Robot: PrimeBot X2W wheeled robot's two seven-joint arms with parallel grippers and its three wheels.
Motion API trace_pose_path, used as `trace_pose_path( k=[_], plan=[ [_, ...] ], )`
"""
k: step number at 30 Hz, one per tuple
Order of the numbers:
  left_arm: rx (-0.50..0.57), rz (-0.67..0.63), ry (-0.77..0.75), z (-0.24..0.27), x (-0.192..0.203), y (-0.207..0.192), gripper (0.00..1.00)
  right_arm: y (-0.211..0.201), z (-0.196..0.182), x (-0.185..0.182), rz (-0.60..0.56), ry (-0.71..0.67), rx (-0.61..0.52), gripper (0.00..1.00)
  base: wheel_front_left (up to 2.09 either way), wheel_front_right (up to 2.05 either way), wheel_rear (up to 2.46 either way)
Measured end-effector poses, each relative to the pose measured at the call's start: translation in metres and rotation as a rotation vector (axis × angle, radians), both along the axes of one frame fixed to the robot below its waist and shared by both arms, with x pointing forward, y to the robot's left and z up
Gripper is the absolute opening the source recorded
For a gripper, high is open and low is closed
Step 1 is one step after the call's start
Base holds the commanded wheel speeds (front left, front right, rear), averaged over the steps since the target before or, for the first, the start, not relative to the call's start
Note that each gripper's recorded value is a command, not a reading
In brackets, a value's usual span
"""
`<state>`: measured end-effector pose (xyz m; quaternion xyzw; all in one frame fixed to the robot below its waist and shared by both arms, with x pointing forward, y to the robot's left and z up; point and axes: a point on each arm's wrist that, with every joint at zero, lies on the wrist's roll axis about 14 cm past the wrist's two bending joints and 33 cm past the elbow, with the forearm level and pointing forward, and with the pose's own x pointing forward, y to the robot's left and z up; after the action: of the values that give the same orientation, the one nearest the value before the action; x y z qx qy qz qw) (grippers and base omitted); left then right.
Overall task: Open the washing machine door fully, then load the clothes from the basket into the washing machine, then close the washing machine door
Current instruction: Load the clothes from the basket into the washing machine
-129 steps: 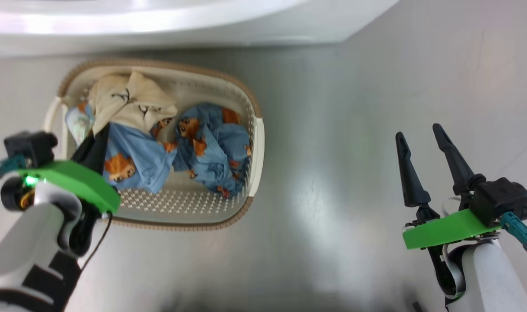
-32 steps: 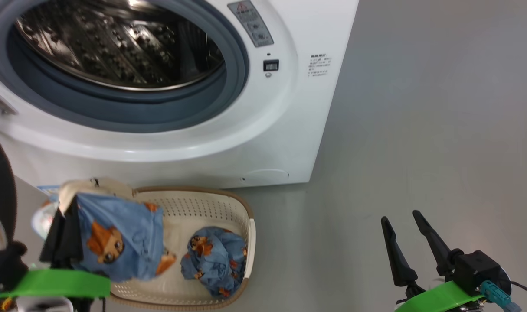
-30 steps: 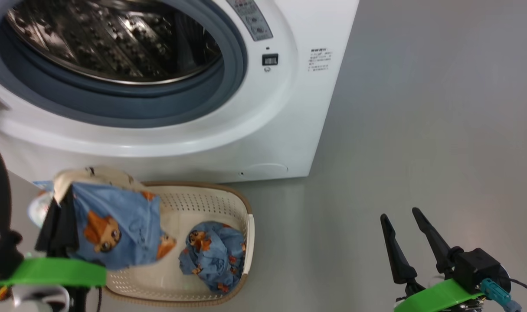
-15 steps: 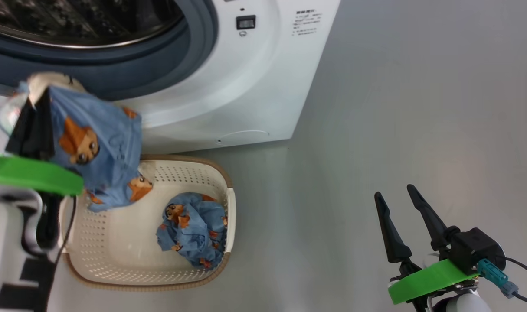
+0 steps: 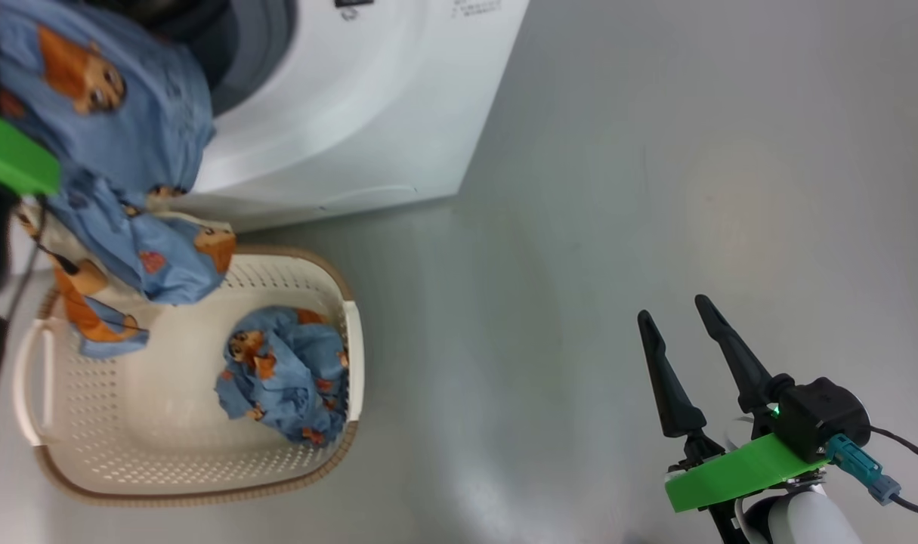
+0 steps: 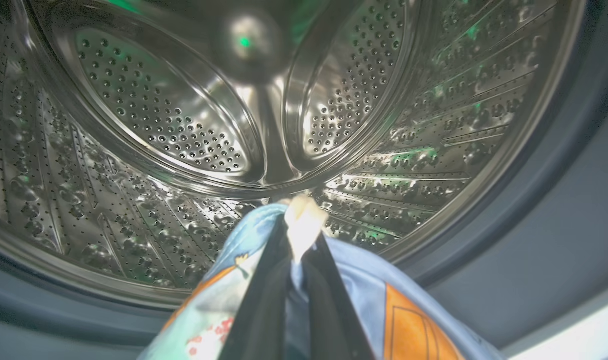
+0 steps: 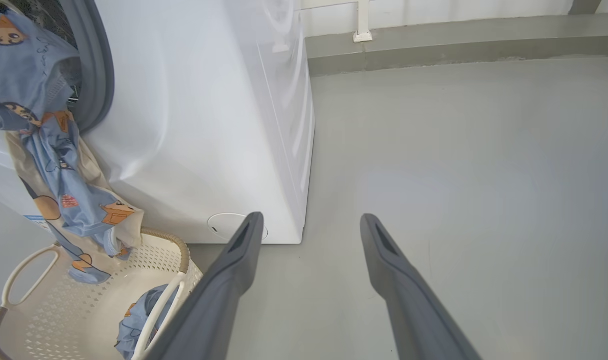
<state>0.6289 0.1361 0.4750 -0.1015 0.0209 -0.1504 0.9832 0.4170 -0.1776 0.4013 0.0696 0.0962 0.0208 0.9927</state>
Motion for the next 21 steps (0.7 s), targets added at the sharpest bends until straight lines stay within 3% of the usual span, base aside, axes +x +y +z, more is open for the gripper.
trace_pose_path(
  k=[13, 21],
  plan=[
    [0.016, -0.019, 0.135, -0.054, 0.062, -0.009, 0.00, -0.001, -0.041, 0.008, -0.005, 0.092, 0.008, 1.00, 0.00, 0.00, 0.00],
    [0.088, -0.050, 0.203, -0.089, 0.092, -0.016, 0.00, 0.002, -0.076, 0.002, -0.006, 0.186, 0.032, 1.00, 0.00, 0.00, 0.00]
  ],
)
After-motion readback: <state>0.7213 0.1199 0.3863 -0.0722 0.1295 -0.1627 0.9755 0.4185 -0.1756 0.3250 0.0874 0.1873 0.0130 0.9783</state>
